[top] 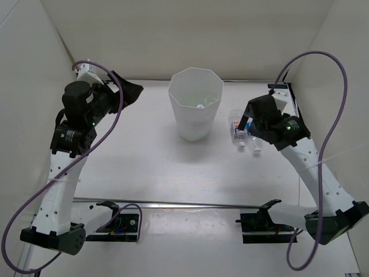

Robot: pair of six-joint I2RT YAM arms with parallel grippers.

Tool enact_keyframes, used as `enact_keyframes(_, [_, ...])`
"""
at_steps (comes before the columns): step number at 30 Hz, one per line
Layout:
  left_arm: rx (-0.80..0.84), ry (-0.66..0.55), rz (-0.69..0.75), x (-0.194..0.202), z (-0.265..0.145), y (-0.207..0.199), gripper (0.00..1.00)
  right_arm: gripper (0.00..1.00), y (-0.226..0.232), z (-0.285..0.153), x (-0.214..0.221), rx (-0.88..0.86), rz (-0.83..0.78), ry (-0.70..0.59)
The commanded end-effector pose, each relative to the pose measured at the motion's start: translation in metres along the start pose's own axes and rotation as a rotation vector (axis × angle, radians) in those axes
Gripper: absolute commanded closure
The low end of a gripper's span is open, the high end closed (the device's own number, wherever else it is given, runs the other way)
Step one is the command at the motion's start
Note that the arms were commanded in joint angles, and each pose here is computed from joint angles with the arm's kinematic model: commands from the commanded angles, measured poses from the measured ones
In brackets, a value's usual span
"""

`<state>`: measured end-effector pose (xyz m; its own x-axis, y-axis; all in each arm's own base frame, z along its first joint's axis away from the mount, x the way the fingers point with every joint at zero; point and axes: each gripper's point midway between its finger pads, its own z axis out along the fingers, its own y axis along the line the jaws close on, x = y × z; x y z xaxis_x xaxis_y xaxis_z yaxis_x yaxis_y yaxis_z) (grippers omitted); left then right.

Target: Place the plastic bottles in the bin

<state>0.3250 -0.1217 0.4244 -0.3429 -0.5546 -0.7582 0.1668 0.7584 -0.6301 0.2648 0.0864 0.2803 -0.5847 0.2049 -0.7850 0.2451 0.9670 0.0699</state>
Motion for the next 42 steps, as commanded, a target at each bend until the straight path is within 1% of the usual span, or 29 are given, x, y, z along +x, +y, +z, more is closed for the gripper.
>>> enact_keyframes(1, [-0.088, 0.118, -0.024, 0.037, -0.001, 0.028, 0.0, 0.0, -0.003, 0.016, -0.002, -0.063, 0.209, 0.088])
enact_keyframes(2, [-0.097, 0.132, -0.012, 0.04, -0.002, 0.031, 0.0, 0.0, -0.005, 0.019, -0.005, -0.071, 0.239, 0.092])
enact_keyframes(3, [-0.117, 0.141, -0.017, 0.041, -0.003, 0.036, 0.0, 0.0, -0.019, 0.034, -0.004, -0.037, 0.242, 0.12])
enact_keyframes(4, [-0.11, 0.135, 0.015, 0.036, -0.007, 0.033, 0.0, 0.0, -0.023, 0.04, -0.005, -0.045, 0.255, 0.126])
enact_keyframes(5, [-0.12, 0.133, 0.024, 0.034, -0.01, 0.033, 0.0, 0.0, -0.03, 0.053, -0.002, -0.064, 0.293, 0.18])
enact_keyframes(7, [-0.15, 0.156, 0.025, 0.036, -0.012, 0.039, 0.0, 0.0, -0.036, 0.066, -0.004, -0.09, 0.328, 0.217])
enact_keyframes(8, [-0.16, 0.158, 0.035, 0.034, -0.012, 0.042, 0.0, 0.0, -0.046, 0.081, -0.003, -0.08, 0.369, 0.257])
enact_keyframes(9, [-0.16, 0.158, 0.035, 0.034, -0.012, 0.042, 0.0, 0.0, -0.038, 0.085, 0.003, -0.141, 0.384, 0.315])
enact_keyframes(10, [-0.166, 0.167, 0.034, 0.036, -0.013, 0.043, 0.0, 0.0, -0.037, 0.094, 0.004, -0.153, 0.387, 0.338])
enact_keyframes(11, [-0.172, 0.175, 0.032, 0.039, -0.012, 0.046, 0.0, 0.02, -0.039, 0.111, 0.011, -0.143, 0.368, 0.387])
enact_keyframes(12, [-0.17, 0.188, 0.03, 0.042, -0.013, 0.046, 0.0, 0.02, -0.042, 0.12, 0.011, -0.132, 0.364, 0.401])
enact_keyframes(13, [-0.166, 0.205, 0.012, 0.047, -0.012, 0.046, 0.0, 0.08, -0.041, 0.136, 0.014, -0.126, 0.35, 0.423])
enact_keyframes(16, [-0.159, 0.25, -0.035, 0.059, -0.008, 0.047, 0.0, 0.08, -0.033, 0.151, -0.003, -0.171, 0.288, 0.348])
enact_keyframes(18, [-0.154, 0.294, -0.056, 0.068, -0.009, 0.046, 0.0, 0.08, -0.03, 0.167, -0.007, -0.162, 0.279, 0.348])
enact_keyframes(19, [-0.16, 0.301, -0.058, 0.07, -0.007, 0.048, 0.0, 0.08, -0.029, 0.169, -0.024, -0.155, 0.278, 0.316])
enact_keyframes(20, [-0.152, 0.31, -0.061, 0.07, -0.01, 0.045, 0.0, 0.08, -0.033, 0.179, -0.018, -0.122, 0.264, 0.35])
enact_keyframes(22, [-0.164, 0.329, -0.055, 0.072, -0.011, 0.047, 0.0, 0.08, -0.028, 0.193, -0.018, -0.123, 0.241, 0.374])
enact_keyframes(25, [-0.171, 0.33, -0.041, 0.069, -0.014, 0.048, 0.0, 0.08, -0.029, 0.209, 0.001, -0.102, 0.173, 0.438])
enact_keyframes(27, [-0.171, 0.33, -0.041, 0.07, -0.018, 0.048, 0.0, 0.08, -0.03, 0.214, 0.011, -0.096, 0.14, 0.452])
enact_keyframes(29, [-0.193, 0.344, -0.05, 0.072, -0.022, 0.053, 0.0, 0.08, -0.029, 0.223, 0.03, -0.092, 0.122, 0.491])
enact_keyframes(30, [-0.198, 0.351, -0.052, 0.074, -0.023, 0.054, 0.0, 0.08, -0.031, 0.224, 0.029, -0.079, 0.119, 0.487])
enact_keyframes(31, [-0.205, 0.36, -0.054, 0.076, -0.024, 0.055, 0.0, 0.08, -0.033, 0.23, 0.043, -0.064, 0.127, 0.525])
enact_keyframes(33, [-0.22, 0.364, -0.061, 0.076, -0.026, 0.059, 0.0, 0.08, -0.038, 0.238, 0.053, -0.033, 0.119, 0.543])
enact_keyframes(36, [-0.233, 0.367, -0.058, 0.076, -0.027, 0.063, 0.0, 0.08, -0.037, 0.243, 0.061, -0.023, 0.107, 0.563])
enact_keyframes(38, [-0.239, 0.375, -0.061, 0.079, -0.027, 0.065, 0.0, 0.07, -0.036, 0.246, 0.054, -0.013, 0.121, 0.547])
enact_keyframes(42, [-0.243, 0.384, -0.069, 0.081, -0.022, 0.07, 0.0, 0.07, -0.032, 0.256, 0.06, -0.015, 0.131, 0.579])
